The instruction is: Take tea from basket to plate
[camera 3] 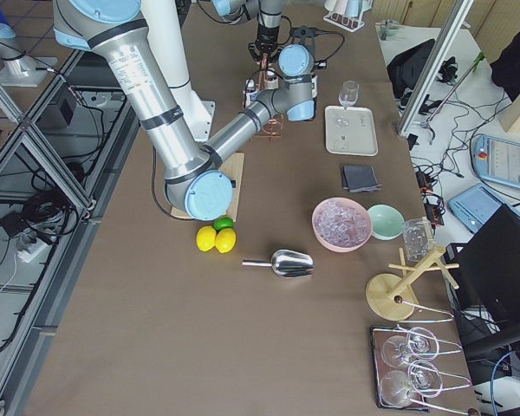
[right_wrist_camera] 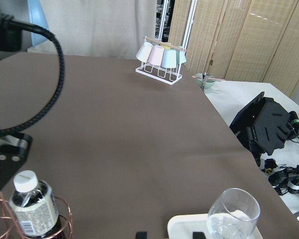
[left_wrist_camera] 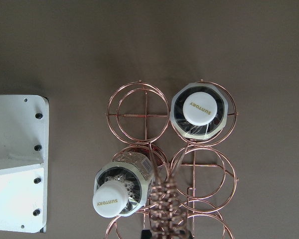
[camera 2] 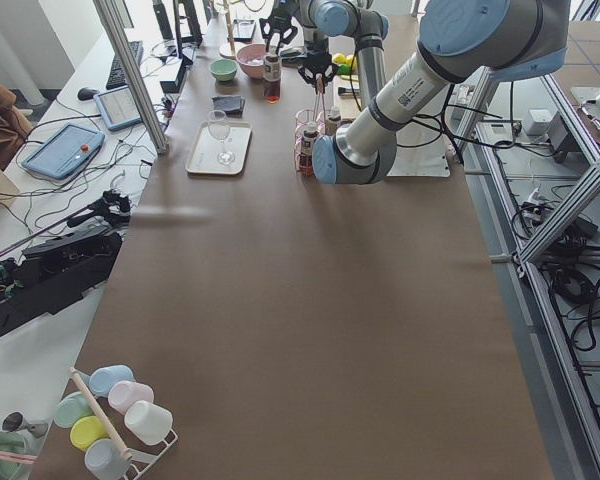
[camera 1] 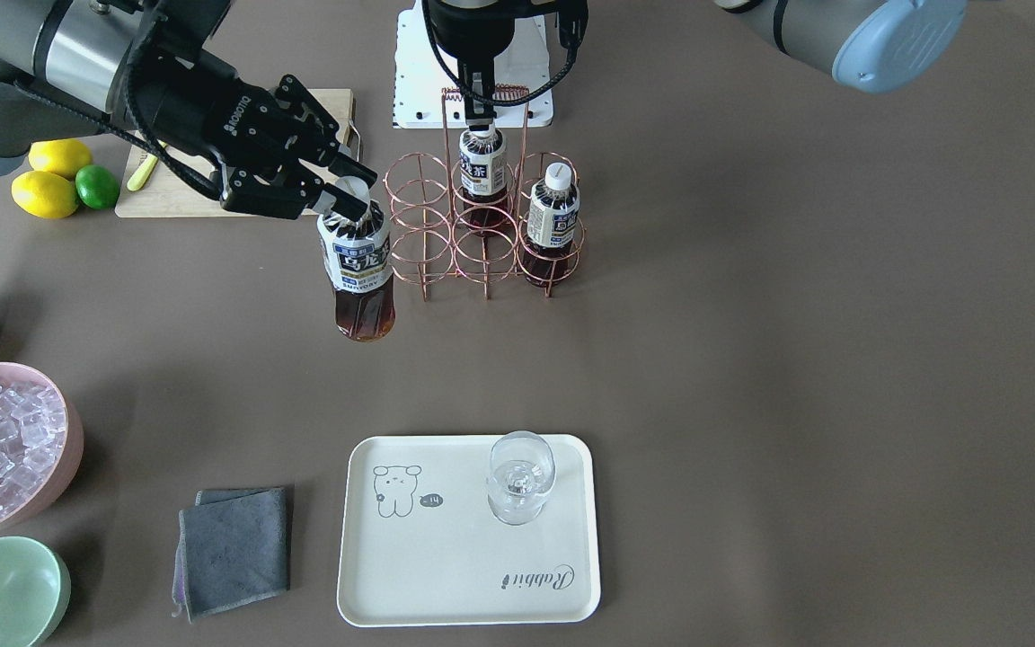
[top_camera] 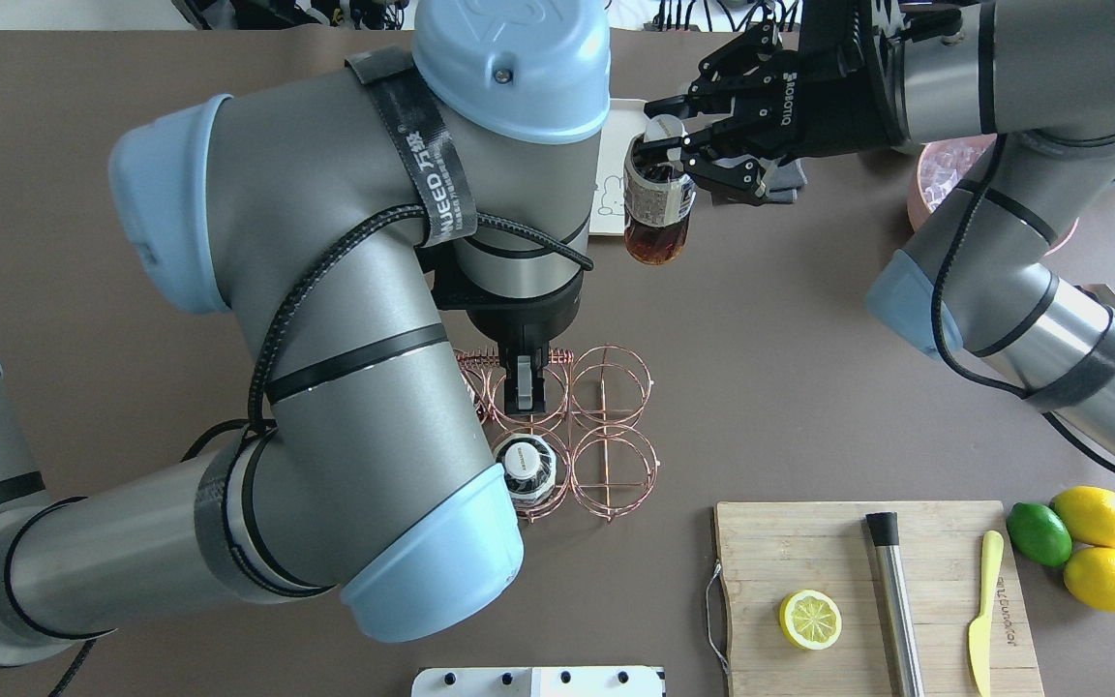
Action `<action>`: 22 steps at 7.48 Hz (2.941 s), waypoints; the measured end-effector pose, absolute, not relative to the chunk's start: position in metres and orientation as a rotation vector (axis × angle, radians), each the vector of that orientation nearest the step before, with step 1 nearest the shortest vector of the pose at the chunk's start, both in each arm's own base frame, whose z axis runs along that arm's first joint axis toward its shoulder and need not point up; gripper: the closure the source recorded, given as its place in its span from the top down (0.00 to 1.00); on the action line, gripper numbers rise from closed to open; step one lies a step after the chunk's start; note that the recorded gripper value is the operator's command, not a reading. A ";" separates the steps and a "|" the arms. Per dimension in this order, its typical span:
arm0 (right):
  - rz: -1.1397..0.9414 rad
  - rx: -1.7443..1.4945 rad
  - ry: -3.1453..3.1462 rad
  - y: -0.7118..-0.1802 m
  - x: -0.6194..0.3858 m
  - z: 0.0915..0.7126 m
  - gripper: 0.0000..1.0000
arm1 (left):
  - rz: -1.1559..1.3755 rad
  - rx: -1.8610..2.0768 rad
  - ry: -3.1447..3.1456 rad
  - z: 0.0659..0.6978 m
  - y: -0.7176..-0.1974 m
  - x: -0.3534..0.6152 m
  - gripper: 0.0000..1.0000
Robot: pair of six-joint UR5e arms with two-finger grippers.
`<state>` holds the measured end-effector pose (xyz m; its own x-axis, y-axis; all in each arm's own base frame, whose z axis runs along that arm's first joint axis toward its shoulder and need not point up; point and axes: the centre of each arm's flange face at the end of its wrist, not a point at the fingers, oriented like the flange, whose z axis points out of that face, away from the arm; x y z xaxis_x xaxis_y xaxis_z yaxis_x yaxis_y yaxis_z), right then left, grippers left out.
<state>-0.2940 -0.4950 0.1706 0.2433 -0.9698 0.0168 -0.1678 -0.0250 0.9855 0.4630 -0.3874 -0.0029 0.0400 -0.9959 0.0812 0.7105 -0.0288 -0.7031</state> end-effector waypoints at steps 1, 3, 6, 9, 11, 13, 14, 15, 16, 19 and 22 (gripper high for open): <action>-0.933 1.432 -1.119 -0.519 -0.304 0.170 0.00 | -1.471 -0.679 0.537 0.000 -0.388 0.463 0.00; -0.904 1.438 -1.084 -0.563 -0.325 0.187 0.00 | -1.388 -0.647 0.560 0.007 -0.386 0.453 0.00; -0.812 1.451 -1.060 -0.610 -0.347 0.227 0.00 | -1.403 -0.632 0.510 -0.010 -0.403 0.376 0.00; -0.616 1.451 -1.102 -0.644 -0.361 0.247 0.00 | -1.378 -0.586 0.442 0.015 -0.455 0.281 0.00; -0.510 1.444 -1.135 -0.652 -0.376 0.258 0.00 | -1.395 -0.563 0.435 0.063 -0.500 0.203 0.00; -0.442 1.441 -1.166 -0.645 -0.400 0.267 0.00 | -1.388 -0.536 0.426 0.142 -0.533 0.132 0.00; -0.434 1.439 -1.175 -0.640 -0.409 0.269 0.00 | -1.363 -0.517 0.434 0.186 -0.545 0.093 0.00; -0.429 1.437 -1.179 -0.636 -0.416 0.270 0.00 | -1.329 -0.500 0.440 0.224 -0.552 0.051 0.00; -0.427 1.435 -1.180 -0.633 -0.421 0.271 0.00 | -1.278 -0.492 0.440 0.258 -0.558 0.015 0.00; -0.438 1.437 -1.179 -0.625 -0.433 0.273 0.00 | -1.250 -0.492 0.436 0.340 -0.608 -0.044 0.00; -0.457 1.454 -1.163 -0.622 -0.435 0.271 1.00 | -1.403 -0.468 0.405 0.409 -0.659 -0.065 0.00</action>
